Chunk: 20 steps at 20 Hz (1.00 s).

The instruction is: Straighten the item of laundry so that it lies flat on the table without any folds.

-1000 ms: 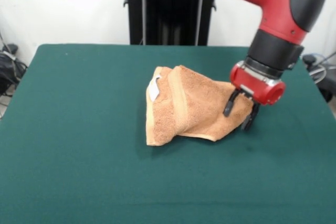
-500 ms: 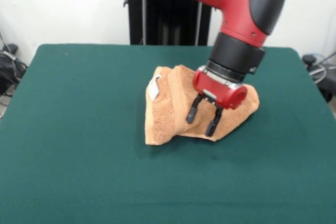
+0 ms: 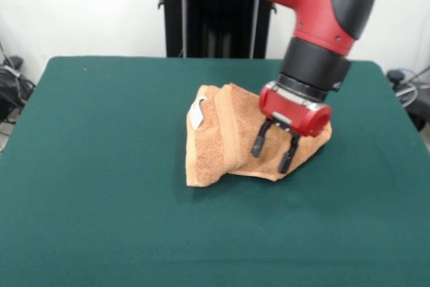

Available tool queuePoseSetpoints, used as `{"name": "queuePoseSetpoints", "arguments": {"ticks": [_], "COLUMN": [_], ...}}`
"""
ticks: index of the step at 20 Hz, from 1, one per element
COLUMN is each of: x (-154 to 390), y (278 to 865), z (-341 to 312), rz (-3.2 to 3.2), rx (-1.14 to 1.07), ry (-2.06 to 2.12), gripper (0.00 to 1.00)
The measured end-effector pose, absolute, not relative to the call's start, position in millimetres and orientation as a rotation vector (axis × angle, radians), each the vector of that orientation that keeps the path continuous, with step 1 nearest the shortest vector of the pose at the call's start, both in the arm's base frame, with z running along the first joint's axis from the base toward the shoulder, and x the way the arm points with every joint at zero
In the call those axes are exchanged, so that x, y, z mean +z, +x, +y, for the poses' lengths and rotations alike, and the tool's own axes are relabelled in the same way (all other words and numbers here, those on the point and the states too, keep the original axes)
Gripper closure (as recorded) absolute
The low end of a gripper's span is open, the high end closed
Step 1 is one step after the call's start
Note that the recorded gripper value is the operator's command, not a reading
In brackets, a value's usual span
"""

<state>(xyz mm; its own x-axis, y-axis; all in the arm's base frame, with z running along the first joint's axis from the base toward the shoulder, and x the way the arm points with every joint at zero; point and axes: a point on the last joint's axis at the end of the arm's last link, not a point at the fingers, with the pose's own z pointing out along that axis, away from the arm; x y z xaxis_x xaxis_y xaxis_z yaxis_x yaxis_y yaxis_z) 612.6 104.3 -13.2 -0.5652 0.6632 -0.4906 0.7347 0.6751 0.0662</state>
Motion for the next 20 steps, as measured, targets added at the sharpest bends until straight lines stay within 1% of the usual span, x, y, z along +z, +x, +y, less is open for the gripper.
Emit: {"name": "queuePoseSetpoints", "arguments": {"ticks": [5,10,16,20], "x": [-9,-9,-10,-17], "y": [610,609,613,612], "z": [133,138,118,87], "rz": [2.418,2.422,2.436,2.443], "rx": [-0.178,-0.171,-0.161,-0.165], "ry": [1.038,1.027,1.007,0.977], "gripper": [0.0,0.0,0.0,0.0]}}
